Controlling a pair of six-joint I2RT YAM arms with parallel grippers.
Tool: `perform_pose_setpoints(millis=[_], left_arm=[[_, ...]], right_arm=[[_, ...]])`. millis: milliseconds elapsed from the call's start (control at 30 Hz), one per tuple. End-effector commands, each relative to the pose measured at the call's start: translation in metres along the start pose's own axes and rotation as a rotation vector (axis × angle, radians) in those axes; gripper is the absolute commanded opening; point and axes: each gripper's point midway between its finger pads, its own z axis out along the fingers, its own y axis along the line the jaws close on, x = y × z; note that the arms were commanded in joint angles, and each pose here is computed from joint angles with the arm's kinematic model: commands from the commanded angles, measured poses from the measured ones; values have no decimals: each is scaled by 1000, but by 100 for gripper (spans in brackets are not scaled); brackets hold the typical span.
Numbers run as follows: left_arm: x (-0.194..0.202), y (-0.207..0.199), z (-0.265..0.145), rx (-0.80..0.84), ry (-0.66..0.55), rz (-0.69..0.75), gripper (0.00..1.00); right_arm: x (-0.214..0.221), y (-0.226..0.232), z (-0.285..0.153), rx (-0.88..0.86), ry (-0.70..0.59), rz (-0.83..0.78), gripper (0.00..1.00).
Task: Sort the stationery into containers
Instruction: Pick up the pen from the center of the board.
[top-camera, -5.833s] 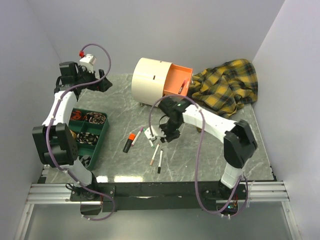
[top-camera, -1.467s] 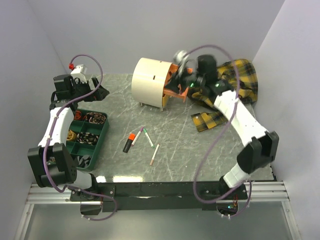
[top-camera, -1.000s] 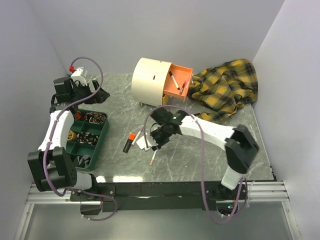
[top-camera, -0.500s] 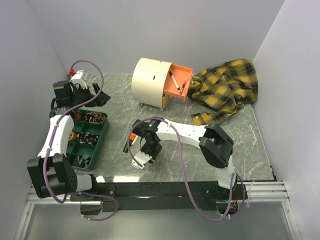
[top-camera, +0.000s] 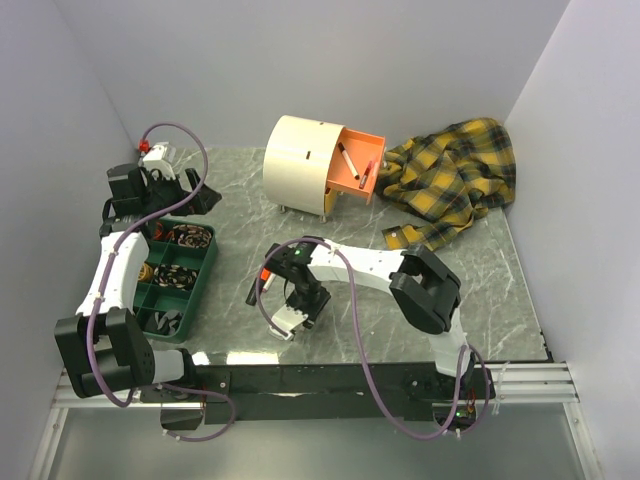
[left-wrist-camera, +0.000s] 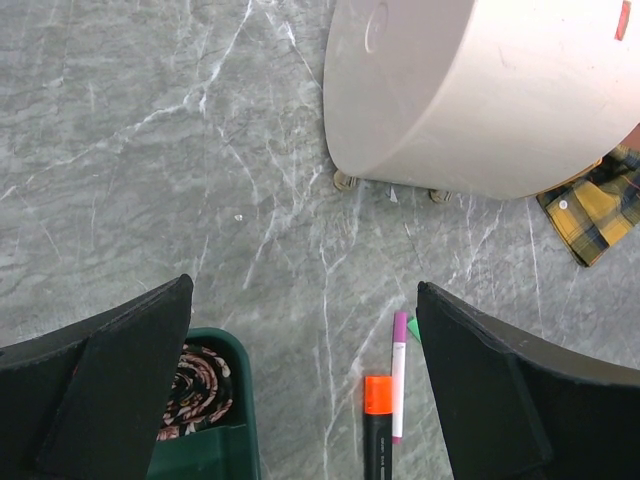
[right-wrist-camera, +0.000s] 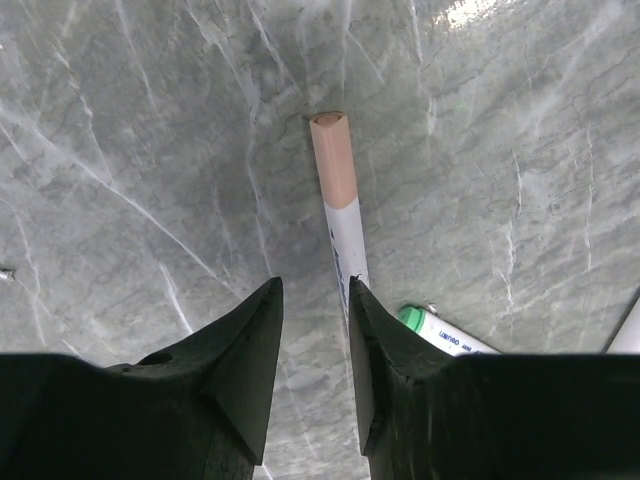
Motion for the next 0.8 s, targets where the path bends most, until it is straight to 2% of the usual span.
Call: perform_pose_setpoints(millis=[0,500,733,767], left_arm=[[-10,-4,-3,19,-38,21,99],[-5,1,-5,-5,-30,20,100],[0,5,-9,-20,-24,14,100],[1,6,-8,-20,-23,15,99]], right_arm=[[3,-6,2,4,2,13,40],[8,-12,26,-29,-10,45,36],[17,8,45,-70,5,77,17],[15,8,46,-62,-8,86,8]])
